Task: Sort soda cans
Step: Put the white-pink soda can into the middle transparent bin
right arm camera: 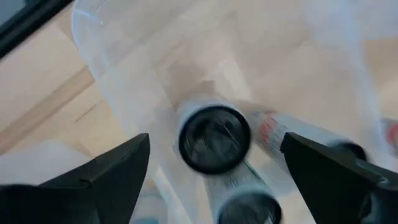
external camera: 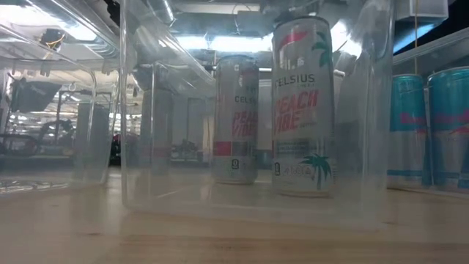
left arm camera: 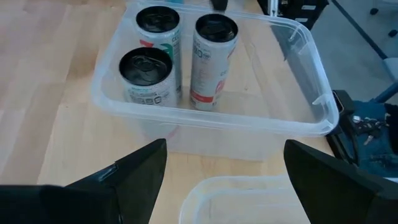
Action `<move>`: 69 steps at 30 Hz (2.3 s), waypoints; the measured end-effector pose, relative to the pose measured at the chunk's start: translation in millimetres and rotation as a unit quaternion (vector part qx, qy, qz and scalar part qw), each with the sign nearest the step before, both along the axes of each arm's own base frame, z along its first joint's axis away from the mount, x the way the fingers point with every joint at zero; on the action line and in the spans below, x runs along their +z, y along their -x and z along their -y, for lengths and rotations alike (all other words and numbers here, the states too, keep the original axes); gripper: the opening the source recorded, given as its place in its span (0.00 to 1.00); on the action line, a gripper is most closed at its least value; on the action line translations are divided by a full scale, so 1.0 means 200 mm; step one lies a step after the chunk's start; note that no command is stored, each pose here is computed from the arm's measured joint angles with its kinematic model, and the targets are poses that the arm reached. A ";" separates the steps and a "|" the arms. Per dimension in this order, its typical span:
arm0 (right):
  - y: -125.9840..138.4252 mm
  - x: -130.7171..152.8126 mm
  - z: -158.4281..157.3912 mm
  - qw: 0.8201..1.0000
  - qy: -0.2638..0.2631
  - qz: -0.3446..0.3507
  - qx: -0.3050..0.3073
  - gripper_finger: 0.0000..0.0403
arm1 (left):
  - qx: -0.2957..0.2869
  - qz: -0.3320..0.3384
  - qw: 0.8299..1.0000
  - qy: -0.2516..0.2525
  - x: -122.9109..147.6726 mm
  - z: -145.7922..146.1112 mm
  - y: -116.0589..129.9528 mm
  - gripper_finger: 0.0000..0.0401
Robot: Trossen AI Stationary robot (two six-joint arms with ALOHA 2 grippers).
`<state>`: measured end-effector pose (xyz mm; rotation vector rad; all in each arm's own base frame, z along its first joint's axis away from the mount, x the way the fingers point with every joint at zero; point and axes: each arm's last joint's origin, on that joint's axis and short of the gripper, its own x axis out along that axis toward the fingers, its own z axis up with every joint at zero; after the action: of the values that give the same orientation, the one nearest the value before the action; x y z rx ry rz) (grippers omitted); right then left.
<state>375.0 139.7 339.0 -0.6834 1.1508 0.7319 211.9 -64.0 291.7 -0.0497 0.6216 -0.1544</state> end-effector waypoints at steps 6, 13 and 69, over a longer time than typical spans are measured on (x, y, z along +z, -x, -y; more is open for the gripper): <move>0.09 0.15 -0.06 0.997 0.066 0.038 0.000 0.90 | 0.103 0.018 0.994 -0.019 0.04 -0.07 -0.01 0.78; 0.15 0.19 -0.12 0.991 0.121 0.061 0.009 0.90 | 0.241 0.001 0.970 -0.038 0.17 -0.30 -0.01 0.78; 0.66 0.07 -0.79 0.917 0.310 0.250 0.022 0.90 | 0.270 -0.288 0.919 -0.007 -0.18 -0.72 -0.21 0.85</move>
<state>243.4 297.0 353.6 -1.3472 0.8798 0.1806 254.6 80.6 255.0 -0.2581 1.1739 0.4199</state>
